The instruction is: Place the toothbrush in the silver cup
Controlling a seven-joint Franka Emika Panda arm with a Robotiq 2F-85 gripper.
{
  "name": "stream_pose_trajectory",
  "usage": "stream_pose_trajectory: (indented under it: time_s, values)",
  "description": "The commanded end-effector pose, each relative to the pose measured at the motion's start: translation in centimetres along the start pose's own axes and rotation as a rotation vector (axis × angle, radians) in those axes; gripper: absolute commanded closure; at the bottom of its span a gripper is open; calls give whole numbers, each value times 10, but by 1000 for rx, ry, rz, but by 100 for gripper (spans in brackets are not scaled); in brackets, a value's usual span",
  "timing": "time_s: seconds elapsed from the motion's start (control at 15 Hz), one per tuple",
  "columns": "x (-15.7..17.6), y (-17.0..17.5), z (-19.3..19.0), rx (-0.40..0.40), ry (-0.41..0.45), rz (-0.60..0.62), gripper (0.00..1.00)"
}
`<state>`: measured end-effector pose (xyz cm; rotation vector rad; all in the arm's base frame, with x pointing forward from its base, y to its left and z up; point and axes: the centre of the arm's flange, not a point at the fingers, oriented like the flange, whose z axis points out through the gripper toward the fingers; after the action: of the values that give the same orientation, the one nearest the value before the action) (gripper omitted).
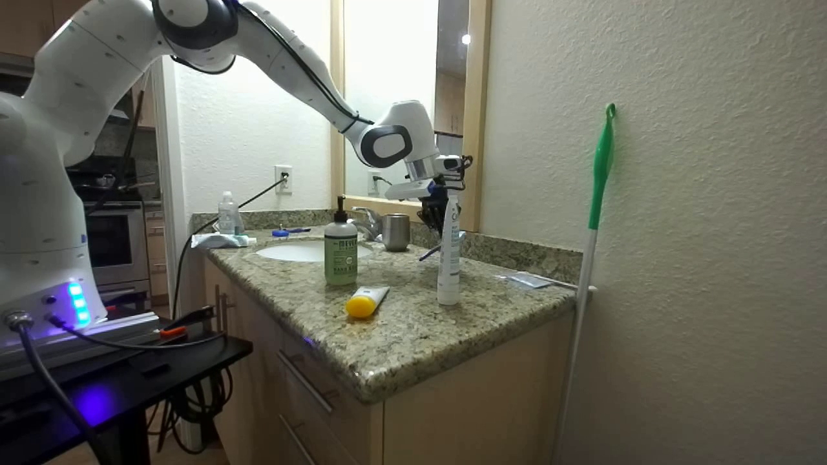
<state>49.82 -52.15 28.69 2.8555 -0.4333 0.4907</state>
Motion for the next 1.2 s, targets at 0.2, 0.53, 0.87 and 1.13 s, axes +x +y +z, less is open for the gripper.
stream_pose_trajectory:
  time_s: [0.2,0.53,0.87,1.13]
  values:
    - [-56,-60,-92,39,268,-263,97]
    - [-76,-125,-144,-14,518,-352,97]
    - [-6,-173,-160,-17,533,-333,90]
    - [-9,-173,-146,-49,643,-282,97]
